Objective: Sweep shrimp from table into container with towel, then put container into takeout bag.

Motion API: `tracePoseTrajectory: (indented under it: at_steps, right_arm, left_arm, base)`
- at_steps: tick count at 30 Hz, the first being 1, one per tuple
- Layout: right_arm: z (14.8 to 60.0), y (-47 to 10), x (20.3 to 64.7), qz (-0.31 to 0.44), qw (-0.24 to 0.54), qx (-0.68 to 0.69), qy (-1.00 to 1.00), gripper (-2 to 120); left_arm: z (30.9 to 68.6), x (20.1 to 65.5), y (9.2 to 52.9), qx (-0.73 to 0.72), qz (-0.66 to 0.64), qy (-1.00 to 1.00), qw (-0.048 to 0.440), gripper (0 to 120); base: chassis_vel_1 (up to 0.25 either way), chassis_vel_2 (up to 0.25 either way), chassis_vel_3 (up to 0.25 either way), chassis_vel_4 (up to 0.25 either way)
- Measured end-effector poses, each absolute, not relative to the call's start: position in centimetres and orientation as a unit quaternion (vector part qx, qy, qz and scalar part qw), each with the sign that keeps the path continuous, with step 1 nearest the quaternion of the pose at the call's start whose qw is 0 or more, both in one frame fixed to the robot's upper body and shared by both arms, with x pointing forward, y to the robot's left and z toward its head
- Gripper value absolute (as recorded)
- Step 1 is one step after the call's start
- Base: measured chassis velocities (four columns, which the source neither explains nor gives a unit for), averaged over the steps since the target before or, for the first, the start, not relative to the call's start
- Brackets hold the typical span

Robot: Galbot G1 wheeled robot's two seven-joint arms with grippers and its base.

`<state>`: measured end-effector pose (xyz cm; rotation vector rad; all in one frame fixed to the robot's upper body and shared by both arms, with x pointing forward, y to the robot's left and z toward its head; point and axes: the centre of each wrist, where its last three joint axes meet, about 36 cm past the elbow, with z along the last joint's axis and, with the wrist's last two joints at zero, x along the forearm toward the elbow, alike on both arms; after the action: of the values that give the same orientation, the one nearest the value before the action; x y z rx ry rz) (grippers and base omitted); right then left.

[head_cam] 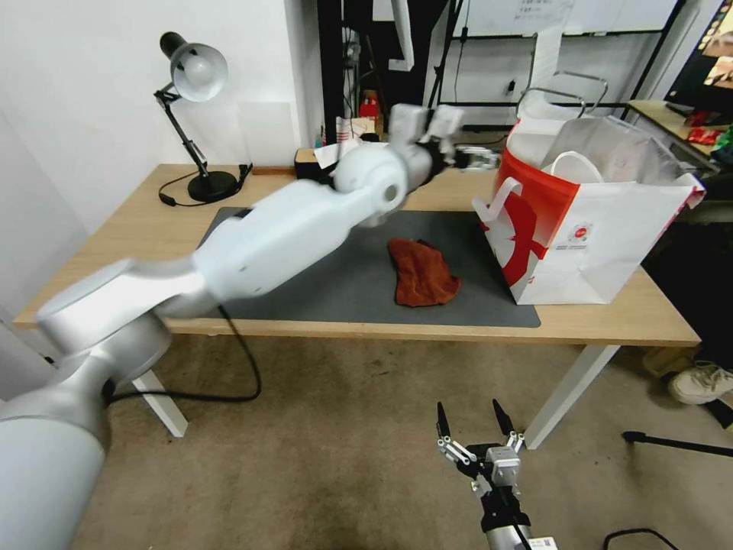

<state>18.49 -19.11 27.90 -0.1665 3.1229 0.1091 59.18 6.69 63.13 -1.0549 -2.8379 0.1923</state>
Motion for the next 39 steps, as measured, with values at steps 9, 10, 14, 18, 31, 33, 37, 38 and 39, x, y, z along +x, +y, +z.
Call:
tracePoseTrajectory:
  at_steps: [9,10,14,18,31,33,37,38,39]
  right_arm:
    - [28.0,-18.9,18.3,0.036,0.009,-0.052,0.998,100]
    - [28.0,-18.9,18.3,0.036,0.009,-0.052,0.998,100]
    - [28.3,-18.7,18.3,0.039,0.012,-0.054,0.998,100]
    - [28.5,-18.6,18.0,0.041,0.014,-0.053,0.998,100]
    - [30.3,-19.2,17.8,0.014,0.045,-0.018,0.999,100]
    - [31.0,-20.2,18.3,0.002,0.055,0.001,0.998,100]
    - [31.9,-21.4,18.9,-0.006,0.057,0.011,0.998,100]
    - [32.4,-22.1,19.2,-0.006,0.055,0.017,0.998,100]
    - [32.8,-22.6,19.5,-0.003,0.055,0.019,0.998,100]
  left_arm:
    - [57.8,50.2,15.0,-0.335,0.092,-0.937,-0.021,100]
    - [57.8,50.2,15.0,-0.335,0.092,-0.937,-0.021,100]
    - [52.9,45.5,21.1,-0.300,0.061,-0.951,-0.035,100]
    - [51.8,43.1,23.5,-0.267,0.043,-0.961,-0.051,100]
    - [41.3,30.4,27.8,-0.143,-0.022,-0.987,-0.066,100]
    - [39.2,28.3,28.6,-0.123,-0.031,-0.990,-0.062,100]
    - [37.2,26.9,29.2,-0.108,-0.037,-0.992,-0.059,100]
    - [36.3,26.4,29.5,-0.103,-0.041,-0.992,-0.060,100]
    - [35.5,26.1,29.8,-0.098,-0.043,-0.993,-0.059,100]
  base:
    - [0.000,0.000,0.000,0.000]
    - [0.000,0.000,0.000,0.000]
    - [0.000,0.000,0.000,0.000]
    - [0.000,0.000,0.000,0.000]
    - [0.000,0.000,0.000,0.000]
    - [0.000,0.000,0.000,0.000]
    - [0.000,0.000,0.000,0.000]
    - [0.000,0.000,0.000,0.000]
    - [0.000,0.000,0.000,0.000]
